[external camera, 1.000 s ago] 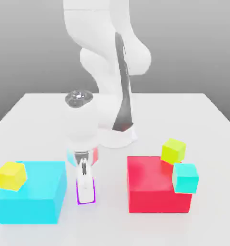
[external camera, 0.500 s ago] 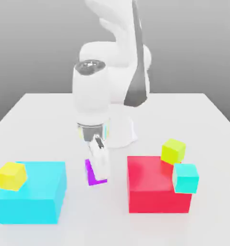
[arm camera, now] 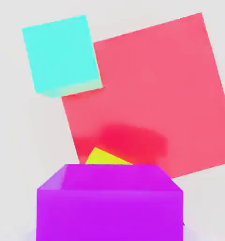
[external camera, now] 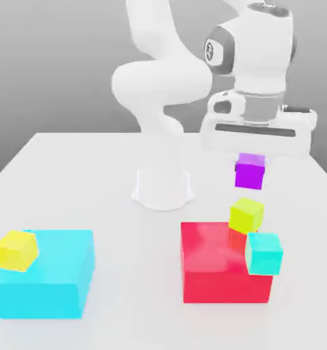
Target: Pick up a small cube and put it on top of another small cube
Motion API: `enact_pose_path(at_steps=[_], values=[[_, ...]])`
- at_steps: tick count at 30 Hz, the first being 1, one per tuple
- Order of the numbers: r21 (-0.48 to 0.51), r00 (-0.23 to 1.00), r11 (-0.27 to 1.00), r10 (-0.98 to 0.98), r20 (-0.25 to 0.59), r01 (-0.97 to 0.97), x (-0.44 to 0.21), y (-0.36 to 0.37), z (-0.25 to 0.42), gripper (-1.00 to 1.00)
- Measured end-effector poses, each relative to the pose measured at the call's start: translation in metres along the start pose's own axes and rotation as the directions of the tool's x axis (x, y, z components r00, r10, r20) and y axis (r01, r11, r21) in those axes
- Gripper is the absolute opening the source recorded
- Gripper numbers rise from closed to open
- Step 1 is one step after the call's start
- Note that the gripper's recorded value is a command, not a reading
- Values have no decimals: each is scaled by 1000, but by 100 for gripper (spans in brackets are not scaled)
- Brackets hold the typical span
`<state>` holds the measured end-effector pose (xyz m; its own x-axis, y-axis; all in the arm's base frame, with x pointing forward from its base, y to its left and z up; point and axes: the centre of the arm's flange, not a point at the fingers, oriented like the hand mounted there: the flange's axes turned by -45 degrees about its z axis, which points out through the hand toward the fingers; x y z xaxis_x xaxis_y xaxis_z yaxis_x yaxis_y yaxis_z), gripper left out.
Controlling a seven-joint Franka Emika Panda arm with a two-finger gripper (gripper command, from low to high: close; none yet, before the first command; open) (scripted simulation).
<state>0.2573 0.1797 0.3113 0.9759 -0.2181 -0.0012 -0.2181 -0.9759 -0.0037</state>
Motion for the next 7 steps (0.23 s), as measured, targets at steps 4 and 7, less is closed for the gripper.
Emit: enact_pose_path(at_steps=[4,7], values=[[-2,1000,1000,-8,-1,8,-3,0,37,100],[-2,1000,1000,-8,-1,8,-3,0,37,100]])
